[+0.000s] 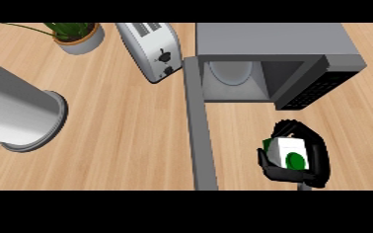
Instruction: Pick up the milk, place it into the microwave and close the microwave
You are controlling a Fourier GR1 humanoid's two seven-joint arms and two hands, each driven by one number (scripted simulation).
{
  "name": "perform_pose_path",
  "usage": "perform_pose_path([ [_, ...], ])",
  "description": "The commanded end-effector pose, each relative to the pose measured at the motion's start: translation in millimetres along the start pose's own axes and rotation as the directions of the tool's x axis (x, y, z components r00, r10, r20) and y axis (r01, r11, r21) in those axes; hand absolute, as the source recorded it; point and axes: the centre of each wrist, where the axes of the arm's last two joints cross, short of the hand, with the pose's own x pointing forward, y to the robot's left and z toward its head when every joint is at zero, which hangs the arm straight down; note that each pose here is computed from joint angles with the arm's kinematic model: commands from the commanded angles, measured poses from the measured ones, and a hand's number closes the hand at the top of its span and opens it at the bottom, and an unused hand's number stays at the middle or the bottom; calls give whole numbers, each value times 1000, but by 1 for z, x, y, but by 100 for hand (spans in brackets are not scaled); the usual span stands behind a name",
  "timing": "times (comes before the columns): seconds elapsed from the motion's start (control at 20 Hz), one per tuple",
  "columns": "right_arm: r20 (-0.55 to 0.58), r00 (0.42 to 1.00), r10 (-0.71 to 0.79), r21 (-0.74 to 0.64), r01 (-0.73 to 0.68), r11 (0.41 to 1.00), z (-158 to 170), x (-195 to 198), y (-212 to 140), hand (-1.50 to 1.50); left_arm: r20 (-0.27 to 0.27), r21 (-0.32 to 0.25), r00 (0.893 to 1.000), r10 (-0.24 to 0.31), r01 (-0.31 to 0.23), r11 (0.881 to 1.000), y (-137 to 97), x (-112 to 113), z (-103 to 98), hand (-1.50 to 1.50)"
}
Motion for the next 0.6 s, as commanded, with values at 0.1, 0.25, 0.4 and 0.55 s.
perform_pose_path([
  [0.1, 11, 999, -43, -20, 43, 999, -25, 35, 31, 150, -18, 5, 1000, 9, -9, 1000, 1, -3, -8, -150],
  [0.25, 27, 999, 31, -14, -31, 999, -27, 23, 49, 150, -21, 12, 1000, 9, -9, 1000, 9, 5, 16, -150],
  [0.4, 5, 996, 90, -4, -90, 996, -42, 13, 59, 150, -10, 18, 1000, -5, 5, 1000, 23, -3, -6, -150],
  [0.55, -17, 997, 71, 9, -71, 997, -69, 1, 59, 150, -20, 14, 1000, -2, 3, 1000, 25, -6, -3, -150],
])
